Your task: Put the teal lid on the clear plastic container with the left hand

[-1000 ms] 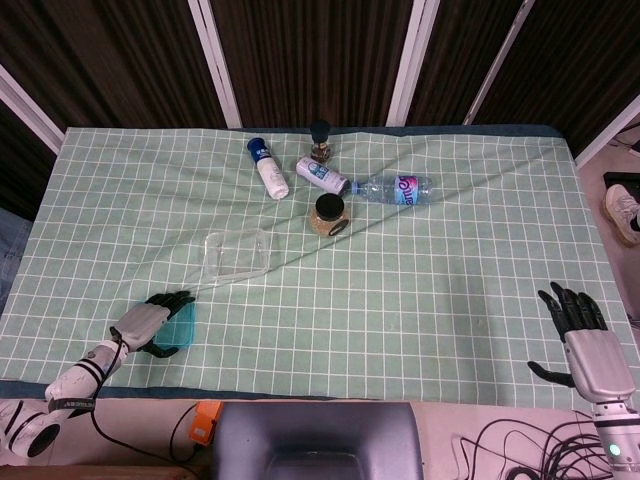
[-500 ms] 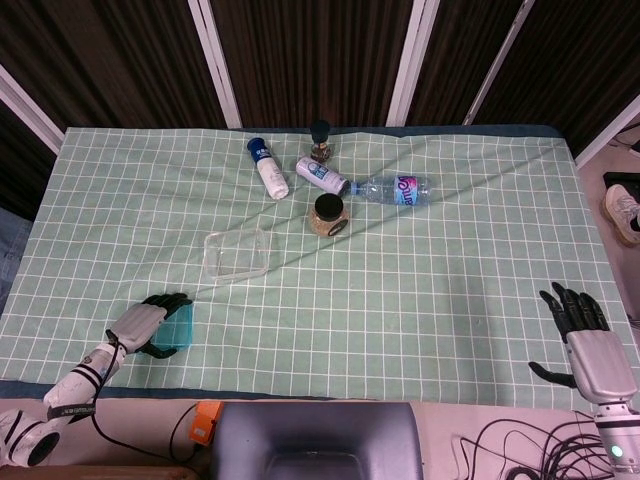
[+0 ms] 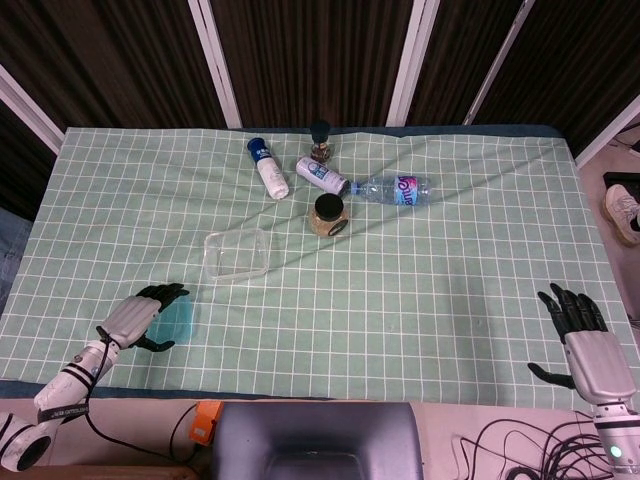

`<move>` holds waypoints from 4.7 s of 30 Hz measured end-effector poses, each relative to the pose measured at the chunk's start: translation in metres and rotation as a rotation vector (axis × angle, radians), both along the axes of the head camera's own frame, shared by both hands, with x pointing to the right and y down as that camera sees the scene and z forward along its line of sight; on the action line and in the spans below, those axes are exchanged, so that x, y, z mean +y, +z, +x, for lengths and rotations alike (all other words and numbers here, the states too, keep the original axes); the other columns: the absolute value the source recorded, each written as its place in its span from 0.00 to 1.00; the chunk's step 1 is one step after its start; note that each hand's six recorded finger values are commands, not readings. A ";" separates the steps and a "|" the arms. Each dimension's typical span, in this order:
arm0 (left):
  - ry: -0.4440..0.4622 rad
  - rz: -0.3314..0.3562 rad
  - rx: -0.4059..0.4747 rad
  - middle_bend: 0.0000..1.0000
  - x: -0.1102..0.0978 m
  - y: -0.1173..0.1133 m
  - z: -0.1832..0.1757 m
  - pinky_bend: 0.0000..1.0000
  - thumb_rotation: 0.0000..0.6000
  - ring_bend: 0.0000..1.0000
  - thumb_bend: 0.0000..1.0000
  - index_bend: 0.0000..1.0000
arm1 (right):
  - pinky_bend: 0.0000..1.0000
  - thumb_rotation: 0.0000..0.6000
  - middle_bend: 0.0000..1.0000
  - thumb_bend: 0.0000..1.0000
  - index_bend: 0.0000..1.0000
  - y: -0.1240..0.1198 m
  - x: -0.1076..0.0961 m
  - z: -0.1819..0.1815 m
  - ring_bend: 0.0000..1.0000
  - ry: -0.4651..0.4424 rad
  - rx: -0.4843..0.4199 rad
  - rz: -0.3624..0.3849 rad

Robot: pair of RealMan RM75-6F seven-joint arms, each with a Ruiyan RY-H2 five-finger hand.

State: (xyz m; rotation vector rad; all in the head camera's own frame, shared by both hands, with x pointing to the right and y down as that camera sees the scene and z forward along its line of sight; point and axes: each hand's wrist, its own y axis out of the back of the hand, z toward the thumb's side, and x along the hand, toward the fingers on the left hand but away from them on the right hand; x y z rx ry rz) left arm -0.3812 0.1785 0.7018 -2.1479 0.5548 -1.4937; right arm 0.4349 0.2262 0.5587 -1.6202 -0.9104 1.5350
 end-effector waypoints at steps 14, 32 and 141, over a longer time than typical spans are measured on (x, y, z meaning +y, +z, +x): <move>0.013 0.071 0.084 0.57 -0.044 -0.059 0.050 0.89 1.00 0.90 0.27 0.31 | 0.00 1.00 0.00 0.20 0.00 0.001 0.000 0.000 0.00 -0.005 -0.009 -0.014; 0.026 0.034 0.045 0.59 -0.130 -0.039 0.152 0.89 1.00 0.90 0.28 0.31 | 0.00 1.00 0.00 0.20 0.00 -0.004 -0.007 0.017 0.00 0.046 -0.036 -0.021; 0.029 -0.082 -0.163 0.59 -0.148 0.030 0.196 0.88 1.00 0.89 0.28 0.31 | 0.00 1.00 0.00 0.20 0.00 -0.009 -0.011 0.029 0.00 0.084 -0.042 -0.012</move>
